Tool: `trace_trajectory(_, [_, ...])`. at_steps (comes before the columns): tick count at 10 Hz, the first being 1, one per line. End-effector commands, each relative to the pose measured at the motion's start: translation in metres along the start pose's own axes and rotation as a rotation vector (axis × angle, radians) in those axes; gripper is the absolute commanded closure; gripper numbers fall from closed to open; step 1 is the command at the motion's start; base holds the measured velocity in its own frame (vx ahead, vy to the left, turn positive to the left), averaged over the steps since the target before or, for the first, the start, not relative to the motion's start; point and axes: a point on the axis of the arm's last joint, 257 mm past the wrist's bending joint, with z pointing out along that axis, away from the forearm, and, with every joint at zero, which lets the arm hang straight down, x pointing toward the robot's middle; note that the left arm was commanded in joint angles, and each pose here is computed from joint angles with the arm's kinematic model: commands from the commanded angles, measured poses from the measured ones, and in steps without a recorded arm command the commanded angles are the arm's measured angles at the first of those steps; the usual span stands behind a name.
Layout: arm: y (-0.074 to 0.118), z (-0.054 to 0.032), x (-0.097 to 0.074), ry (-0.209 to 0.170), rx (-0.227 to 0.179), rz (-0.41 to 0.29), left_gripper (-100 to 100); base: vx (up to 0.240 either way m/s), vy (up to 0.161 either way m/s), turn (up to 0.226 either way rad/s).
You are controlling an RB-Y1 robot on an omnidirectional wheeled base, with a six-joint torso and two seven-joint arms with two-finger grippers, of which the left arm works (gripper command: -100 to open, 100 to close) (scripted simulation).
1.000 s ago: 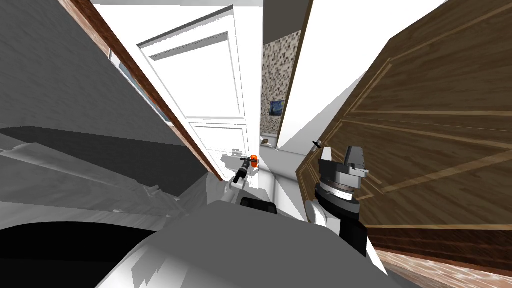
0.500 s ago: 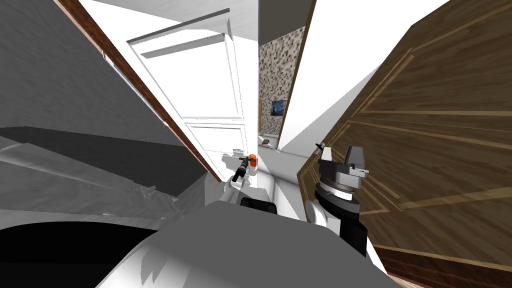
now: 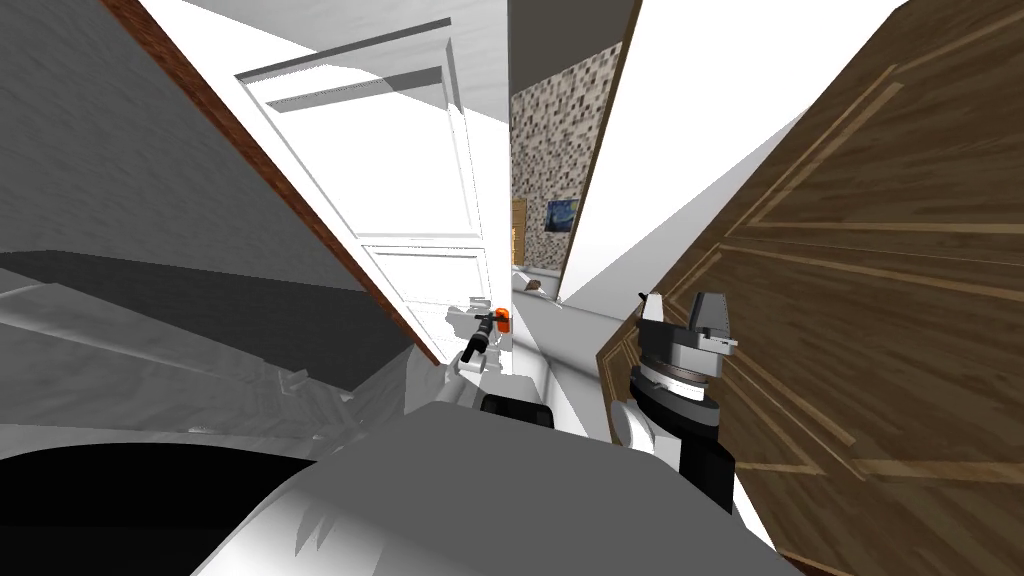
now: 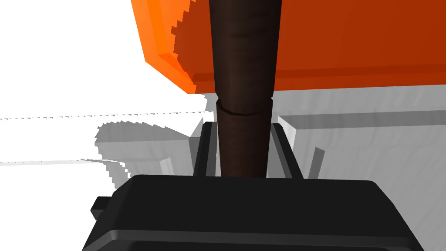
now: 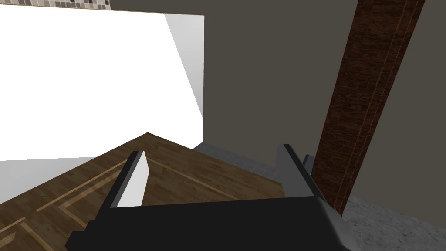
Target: Push the door open
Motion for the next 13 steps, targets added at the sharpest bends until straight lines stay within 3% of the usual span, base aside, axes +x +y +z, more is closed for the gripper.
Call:
trace_trajectory(1, [-0.004,0.0023,-0.016,-0.027,0.013,0.008,100,0.113,-0.068,0.063])
trace_trajectory(8, [-0.003,0.0043,-0.048,-0.108,0.008,-0.018,100,0.124,-0.108,0.082])
trace_trajectory(13, [-0.001,0.0041,-0.059,-0.152,0.002,-0.049,100,0.190,-0.104,0.078])
